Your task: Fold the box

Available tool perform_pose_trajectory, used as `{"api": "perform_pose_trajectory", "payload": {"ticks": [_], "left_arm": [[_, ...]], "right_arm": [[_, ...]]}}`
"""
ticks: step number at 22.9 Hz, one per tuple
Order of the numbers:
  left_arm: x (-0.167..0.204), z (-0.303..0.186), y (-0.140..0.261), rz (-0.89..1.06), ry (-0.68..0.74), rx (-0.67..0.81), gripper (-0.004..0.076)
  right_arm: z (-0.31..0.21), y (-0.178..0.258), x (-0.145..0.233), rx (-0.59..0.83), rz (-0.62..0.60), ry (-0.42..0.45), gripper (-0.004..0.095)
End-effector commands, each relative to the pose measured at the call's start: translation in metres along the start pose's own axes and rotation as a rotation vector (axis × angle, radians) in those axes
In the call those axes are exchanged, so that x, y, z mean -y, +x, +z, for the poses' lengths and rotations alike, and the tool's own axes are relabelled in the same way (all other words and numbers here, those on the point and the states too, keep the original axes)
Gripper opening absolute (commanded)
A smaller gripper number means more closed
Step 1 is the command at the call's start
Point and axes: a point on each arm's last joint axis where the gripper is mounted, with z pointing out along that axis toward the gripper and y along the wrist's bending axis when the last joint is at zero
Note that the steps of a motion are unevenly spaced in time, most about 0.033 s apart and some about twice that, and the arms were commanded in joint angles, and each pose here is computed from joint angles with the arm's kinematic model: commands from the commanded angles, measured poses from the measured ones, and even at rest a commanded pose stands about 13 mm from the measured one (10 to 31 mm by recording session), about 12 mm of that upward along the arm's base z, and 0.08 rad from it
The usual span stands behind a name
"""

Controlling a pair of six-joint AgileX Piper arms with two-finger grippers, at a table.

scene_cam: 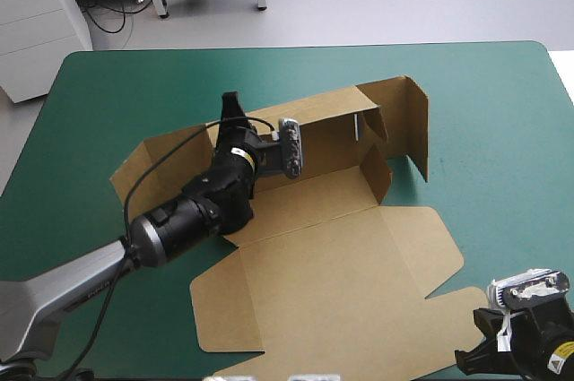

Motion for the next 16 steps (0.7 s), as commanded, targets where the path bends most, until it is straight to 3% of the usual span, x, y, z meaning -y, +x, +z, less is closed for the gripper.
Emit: {"api": "perform_pose_trajectory", "payload": {"ticks": [1, 3, 7, 16], "left_arm": [[0.011, -0.023, -0.019, 0.083, -0.166, 0.103, -0.0032], [0.024, -0.028, -0.024, 0.140, -0.256, 0.132, -0.0032], [0.044, -0.031, -0.028, 0.201, -0.305, 0.184, -0.0032], [0.027, -0.057, -0.023, 0.084, -0.304, 0.342, -0.0032]], "right_arm": [[-0.004, -0.007, 0.000, 0.039, 0.001, 0.010, -0.0008], [-0.004, -0.008, 0.001, 0.048, 0.004, 0.013, -0.0008], [-0.004, -0.008, 0.003, 0.045, -0.004, 0.041, -0.0008], [-0.004, -0.008, 0.005, 0.049, 0.001, 0.059, -0.0008]]}}
